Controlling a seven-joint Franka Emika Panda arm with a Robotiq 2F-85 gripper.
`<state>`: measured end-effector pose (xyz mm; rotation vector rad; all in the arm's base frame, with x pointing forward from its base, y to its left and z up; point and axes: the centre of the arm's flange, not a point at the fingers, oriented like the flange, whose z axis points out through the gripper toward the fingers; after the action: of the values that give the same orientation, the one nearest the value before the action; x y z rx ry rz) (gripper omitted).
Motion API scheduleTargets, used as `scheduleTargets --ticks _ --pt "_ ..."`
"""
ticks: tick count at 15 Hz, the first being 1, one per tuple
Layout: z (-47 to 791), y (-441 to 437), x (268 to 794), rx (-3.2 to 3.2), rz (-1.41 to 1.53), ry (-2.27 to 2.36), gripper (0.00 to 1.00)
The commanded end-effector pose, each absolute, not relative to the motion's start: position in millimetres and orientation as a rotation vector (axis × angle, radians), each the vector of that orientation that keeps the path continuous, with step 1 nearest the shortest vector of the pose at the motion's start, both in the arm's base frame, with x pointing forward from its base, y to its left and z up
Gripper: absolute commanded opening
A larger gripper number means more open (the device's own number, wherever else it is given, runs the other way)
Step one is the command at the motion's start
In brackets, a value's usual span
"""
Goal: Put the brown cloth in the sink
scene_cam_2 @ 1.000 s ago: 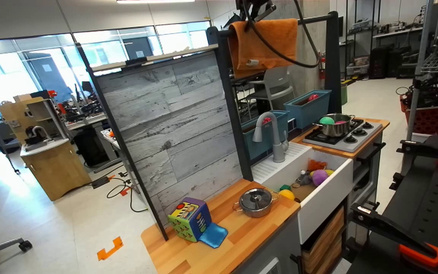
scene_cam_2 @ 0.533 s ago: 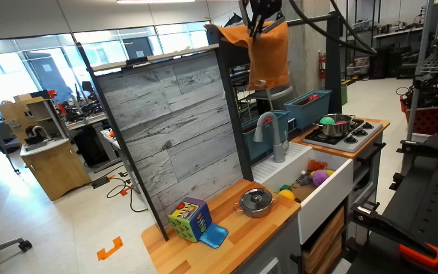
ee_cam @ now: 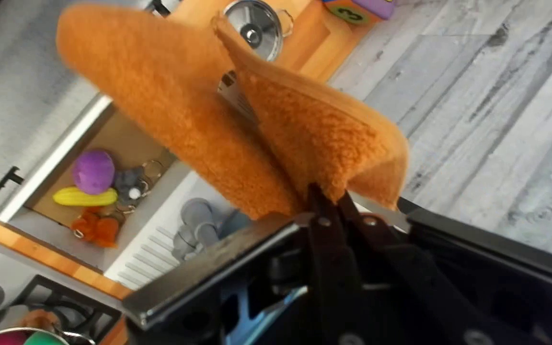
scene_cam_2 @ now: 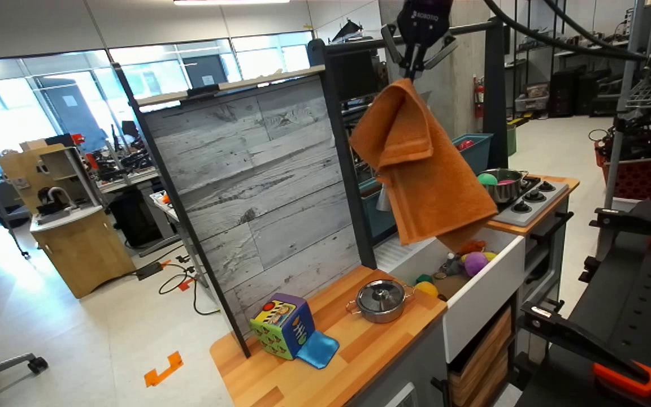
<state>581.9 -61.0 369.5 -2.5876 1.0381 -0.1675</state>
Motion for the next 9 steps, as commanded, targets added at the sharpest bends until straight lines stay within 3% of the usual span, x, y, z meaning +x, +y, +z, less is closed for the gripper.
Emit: scheduleTargets --ticks 1,9 --pt "349.1 -60.8 602.5 -2.625 -0.016 1.106 0.01" --pt "273.4 -67.1 625.9 -2.643 0.08 1.336 0.01"
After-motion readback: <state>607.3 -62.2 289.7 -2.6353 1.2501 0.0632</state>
